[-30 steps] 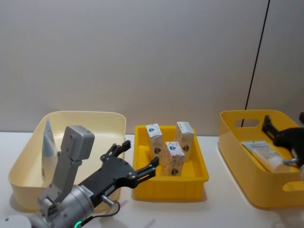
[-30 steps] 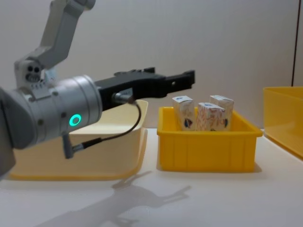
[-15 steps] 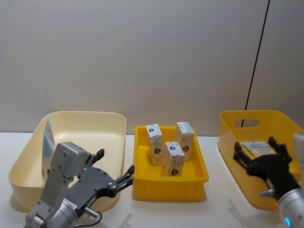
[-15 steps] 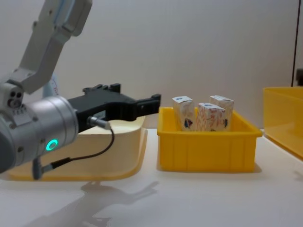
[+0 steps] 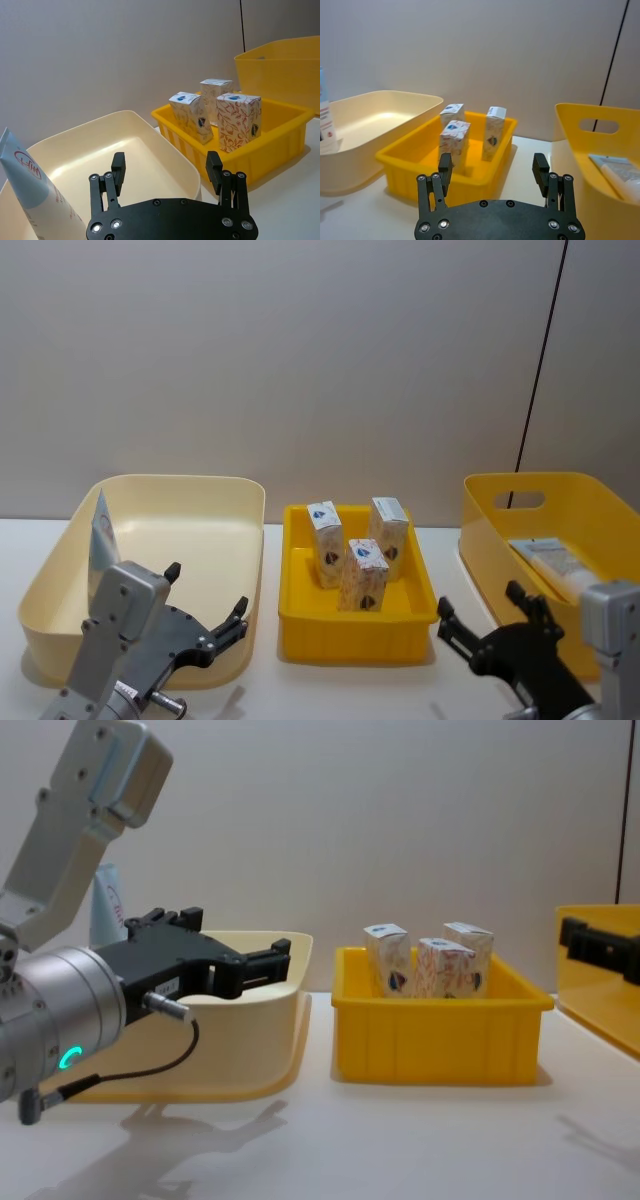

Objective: Bimanual collaborative sorting of washing and personal care products

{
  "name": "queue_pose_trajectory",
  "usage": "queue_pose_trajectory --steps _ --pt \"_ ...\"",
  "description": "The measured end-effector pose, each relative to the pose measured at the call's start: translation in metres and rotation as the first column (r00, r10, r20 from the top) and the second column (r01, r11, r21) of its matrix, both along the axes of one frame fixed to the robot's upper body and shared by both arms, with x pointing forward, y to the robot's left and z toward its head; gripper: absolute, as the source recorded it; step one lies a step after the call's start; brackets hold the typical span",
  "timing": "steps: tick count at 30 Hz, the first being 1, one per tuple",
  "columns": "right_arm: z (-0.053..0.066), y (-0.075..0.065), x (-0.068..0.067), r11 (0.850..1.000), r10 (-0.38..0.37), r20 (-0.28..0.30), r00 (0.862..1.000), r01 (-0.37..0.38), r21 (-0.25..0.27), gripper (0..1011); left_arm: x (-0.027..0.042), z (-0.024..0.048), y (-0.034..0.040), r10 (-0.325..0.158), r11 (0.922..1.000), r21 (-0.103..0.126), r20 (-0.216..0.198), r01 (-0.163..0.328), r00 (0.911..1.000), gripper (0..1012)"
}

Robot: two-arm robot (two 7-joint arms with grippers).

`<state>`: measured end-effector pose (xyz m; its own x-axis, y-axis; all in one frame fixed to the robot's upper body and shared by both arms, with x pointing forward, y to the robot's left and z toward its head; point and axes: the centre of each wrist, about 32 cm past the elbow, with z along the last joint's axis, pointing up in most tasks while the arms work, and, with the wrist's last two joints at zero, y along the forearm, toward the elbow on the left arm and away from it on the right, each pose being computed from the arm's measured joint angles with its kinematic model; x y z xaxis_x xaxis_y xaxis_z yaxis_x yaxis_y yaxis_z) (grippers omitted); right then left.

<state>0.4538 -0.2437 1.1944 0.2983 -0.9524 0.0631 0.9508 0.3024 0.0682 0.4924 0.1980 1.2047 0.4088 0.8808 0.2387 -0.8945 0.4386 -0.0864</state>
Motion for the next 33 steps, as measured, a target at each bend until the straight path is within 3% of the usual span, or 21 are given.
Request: queue_pose_trajectory --steps 6,21,33 --pt "-0.005 0.006 -0.009 0.999 0.034 -0.012 0.999 -0.033 0.015 1001 -0.0005 -0.0003 0.0004 0.005 1.0000 0.003 0.002 -0.005 1.0000 1003" --pt "-0.006 0.007 -0.010 0.999 0.037 -0.013 0.999 -0.037 0.018 1001 -0.0004 -0.0002 0.0004 0.005 1.0000 0.003 0.002 -0.005 1.0000 1003" --pt "0.001 0.011 0.002 0.999 0.045 -0.024 0.999 -0.044 0.012 1001 -0.0004 -0.0003 0.0004 0.005 1.0000 0.004 0.001 -0.005 1.0000 1003"
